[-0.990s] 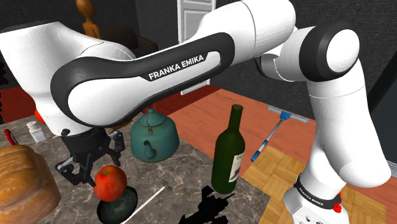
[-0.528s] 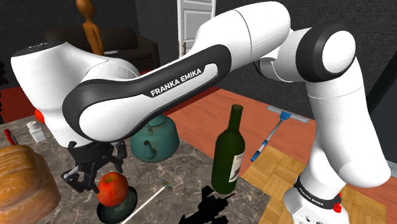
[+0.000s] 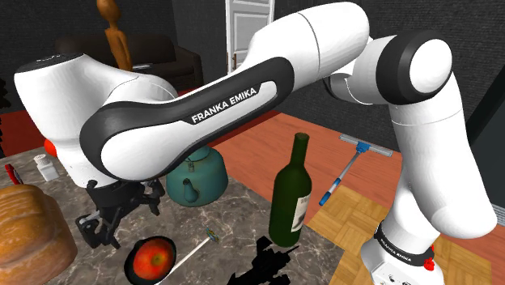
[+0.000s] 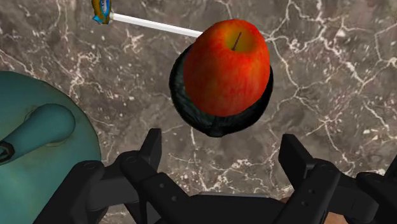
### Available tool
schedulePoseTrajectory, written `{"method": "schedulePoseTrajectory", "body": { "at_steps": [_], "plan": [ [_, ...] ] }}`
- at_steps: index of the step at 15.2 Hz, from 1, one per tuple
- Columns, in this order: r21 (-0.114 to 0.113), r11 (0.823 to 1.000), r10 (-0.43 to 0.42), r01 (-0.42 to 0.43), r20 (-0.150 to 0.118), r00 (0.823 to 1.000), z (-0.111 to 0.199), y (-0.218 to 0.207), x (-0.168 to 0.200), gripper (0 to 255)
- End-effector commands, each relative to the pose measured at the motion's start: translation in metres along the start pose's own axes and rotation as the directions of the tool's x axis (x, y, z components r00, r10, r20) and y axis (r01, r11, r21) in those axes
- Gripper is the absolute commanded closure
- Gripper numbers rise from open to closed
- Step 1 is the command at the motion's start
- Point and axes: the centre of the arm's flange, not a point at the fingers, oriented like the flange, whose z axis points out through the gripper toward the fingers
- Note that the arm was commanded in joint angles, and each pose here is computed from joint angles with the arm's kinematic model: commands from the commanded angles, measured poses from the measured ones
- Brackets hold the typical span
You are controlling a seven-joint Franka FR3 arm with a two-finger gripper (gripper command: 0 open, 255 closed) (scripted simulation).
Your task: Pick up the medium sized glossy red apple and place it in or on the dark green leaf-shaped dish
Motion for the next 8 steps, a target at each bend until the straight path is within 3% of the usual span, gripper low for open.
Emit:
{"method": "schedulePoseTrajectory", "body": {
  "at_steps": [1,3,7,8],
  "plan": [
    [0.000,1.000,0.000,0.000,0.000,1.000,0.000,0.000,0.000,0],
    [0.000,1.000,0.000,0.000,0.000,1.000,0.000,0.000,0.000,0],
    [0.000,1.000,0.000,0.000,0.000,1.000,-0.050,0.000,0.000,0],
    [0.000,1.000,0.000,0.000,0.000,1.000,-0.050,0.000,0.000,0]
  ]
}}
